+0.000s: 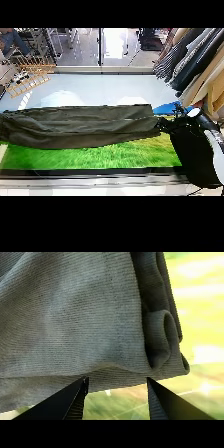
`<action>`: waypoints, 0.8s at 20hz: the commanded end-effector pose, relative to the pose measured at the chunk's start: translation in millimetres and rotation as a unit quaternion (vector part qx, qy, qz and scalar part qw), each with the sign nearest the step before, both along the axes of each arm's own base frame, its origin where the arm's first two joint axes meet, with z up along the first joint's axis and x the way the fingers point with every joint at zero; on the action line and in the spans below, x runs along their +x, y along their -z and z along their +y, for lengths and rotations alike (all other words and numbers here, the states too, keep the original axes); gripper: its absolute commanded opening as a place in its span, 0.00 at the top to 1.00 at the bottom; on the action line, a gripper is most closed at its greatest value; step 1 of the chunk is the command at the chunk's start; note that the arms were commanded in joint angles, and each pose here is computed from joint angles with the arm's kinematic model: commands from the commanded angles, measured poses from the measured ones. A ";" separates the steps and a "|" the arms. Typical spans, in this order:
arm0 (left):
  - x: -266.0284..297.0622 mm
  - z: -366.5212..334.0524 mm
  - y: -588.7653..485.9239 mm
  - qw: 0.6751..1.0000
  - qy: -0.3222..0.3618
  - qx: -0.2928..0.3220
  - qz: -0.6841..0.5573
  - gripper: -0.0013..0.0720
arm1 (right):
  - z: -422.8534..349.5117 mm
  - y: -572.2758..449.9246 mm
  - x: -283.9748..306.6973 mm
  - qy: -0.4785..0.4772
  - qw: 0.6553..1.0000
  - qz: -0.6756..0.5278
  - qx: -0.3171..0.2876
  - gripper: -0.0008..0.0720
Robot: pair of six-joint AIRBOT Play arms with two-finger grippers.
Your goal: Fold the clothes and pants, and hang the long-sleeved shirts on hangers.
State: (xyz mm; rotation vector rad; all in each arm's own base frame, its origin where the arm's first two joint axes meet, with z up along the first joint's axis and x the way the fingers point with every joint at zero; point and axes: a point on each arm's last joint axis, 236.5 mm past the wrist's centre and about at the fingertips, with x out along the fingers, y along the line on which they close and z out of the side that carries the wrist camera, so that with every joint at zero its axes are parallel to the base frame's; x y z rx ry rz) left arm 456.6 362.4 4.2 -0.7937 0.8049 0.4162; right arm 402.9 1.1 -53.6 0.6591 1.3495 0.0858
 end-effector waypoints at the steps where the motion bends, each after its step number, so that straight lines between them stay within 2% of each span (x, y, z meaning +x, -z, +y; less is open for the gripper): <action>1: 20.6 12.6 -0.8 0.998 0.022 0.040 -0.049 0.11 | 1.9 -1.1 0.4 0.000 1.000 -0.001 0.004 0.41; 3: 23.5 -4.9 19.2 0.997 0.063 0.013 -0.048 0.12 | 3.6 -2.3 1.5 0.002 1.000 -0.003 0.008 0.41; 5: 21.1 -33.5 34.8 0.989 0.140 -0.019 -0.054 0.13 | 4.5 -2.8 1.6 0.002 1.000 -0.003 0.011 0.41; 7: 15.7 -55.2 31.4 0.974 0.209 -0.036 -0.080 0.26 | 4.6 -2.7 1.4 0.002 1.000 -0.002 0.011 0.41; 8: 10.9 -58.4 26.7 0.970 0.225 -0.039 -0.088 0.37 | 4.6 -2.7 1.4 0.002 1.000 -0.002 0.011 0.41; 10: -1.1 -53.6 19.9 0.968 0.230 -0.040 -0.090 0.49 | 4.6 -2.7 1.4 0.002 1.000 -0.002 0.011 0.41; 14: -28.5 -29.8 7.0 0.971 0.215 -0.037 -0.097 0.53 | 4.7 -2.8 1.3 0.002 1.000 -0.002 0.011 0.41; 15: -31.3 -29.1 2.5 0.969 0.221 -0.037 -0.108 0.68 | 4.6 -2.8 1.4 0.002 1.000 -0.002 0.011 0.42; 16: -32.7 -32.6 -2.7 0.963 0.236 -0.037 -0.123 0.70 | 4.7 -2.8 1.4 0.002 1.000 -0.002 0.011 0.43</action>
